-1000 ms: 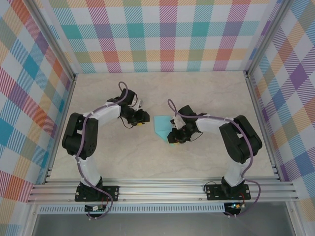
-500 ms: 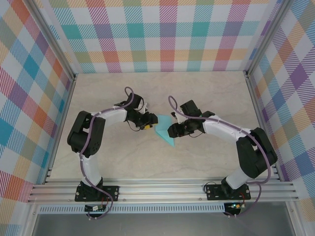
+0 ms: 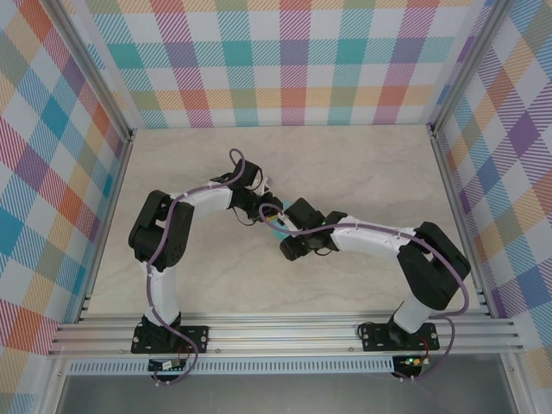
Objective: Fold a paper plane with a square sheet of paper (fold left side to right side)
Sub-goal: Fourth fold the wing at the center of the table.
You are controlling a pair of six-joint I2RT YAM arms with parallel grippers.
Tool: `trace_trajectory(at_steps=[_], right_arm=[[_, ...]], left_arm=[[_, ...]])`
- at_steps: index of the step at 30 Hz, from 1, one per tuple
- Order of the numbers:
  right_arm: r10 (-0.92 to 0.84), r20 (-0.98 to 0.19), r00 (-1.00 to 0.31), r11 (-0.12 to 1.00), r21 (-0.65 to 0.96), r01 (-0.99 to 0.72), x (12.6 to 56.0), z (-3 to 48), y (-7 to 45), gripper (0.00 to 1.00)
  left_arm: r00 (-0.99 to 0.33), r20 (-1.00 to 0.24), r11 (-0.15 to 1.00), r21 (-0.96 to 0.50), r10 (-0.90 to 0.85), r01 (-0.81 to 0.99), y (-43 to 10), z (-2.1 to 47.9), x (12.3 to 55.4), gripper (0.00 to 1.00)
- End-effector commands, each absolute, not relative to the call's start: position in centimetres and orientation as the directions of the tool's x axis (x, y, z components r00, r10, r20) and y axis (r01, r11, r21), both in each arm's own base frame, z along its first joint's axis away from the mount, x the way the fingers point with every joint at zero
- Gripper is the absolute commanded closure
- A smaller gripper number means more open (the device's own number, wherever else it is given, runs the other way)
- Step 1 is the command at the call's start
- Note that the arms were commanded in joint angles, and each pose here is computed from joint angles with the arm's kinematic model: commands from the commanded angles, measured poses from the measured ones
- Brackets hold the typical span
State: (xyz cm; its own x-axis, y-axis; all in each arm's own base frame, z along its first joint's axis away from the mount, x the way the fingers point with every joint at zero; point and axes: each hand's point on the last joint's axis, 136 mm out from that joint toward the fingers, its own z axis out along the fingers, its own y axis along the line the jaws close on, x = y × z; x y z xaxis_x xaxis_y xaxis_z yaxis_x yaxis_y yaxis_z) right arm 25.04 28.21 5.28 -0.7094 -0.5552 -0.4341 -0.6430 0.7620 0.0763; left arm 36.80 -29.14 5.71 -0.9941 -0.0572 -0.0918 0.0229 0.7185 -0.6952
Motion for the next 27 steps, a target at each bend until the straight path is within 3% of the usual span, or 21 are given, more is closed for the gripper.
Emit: trace_trajectory(at_steps=[1, 19, 27], right_arm=[[-0.562, -0.484, -0.671, 0.776, -0.027, -0.630, 26.7, 5.3, 28.0, 0.46], [-0.581, -0.454, -0.675, 0.778, -0.065, -0.625, 27.2, 2.3, 28.1, 0.47], [-0.577, -0.442, -0.687, 0.790, -0.090, -0.606, 27.3, 1.6, 27.4, 0.57]], left_arm=[[-0.995, -0.076, 0.702, -0.712, -0.057, 0.014, -29.7, 6.8, 36.7, 0.78], [-0.996, -0.055, 0.665, -0.747, -0.071, -0.006, -30.5, 8.3, 37.2, 0.78], [-0.995, -0.067, 0.670, -0.743, -0.071, 0.002, -30.5, 8.7, 37.5, 0.75]])
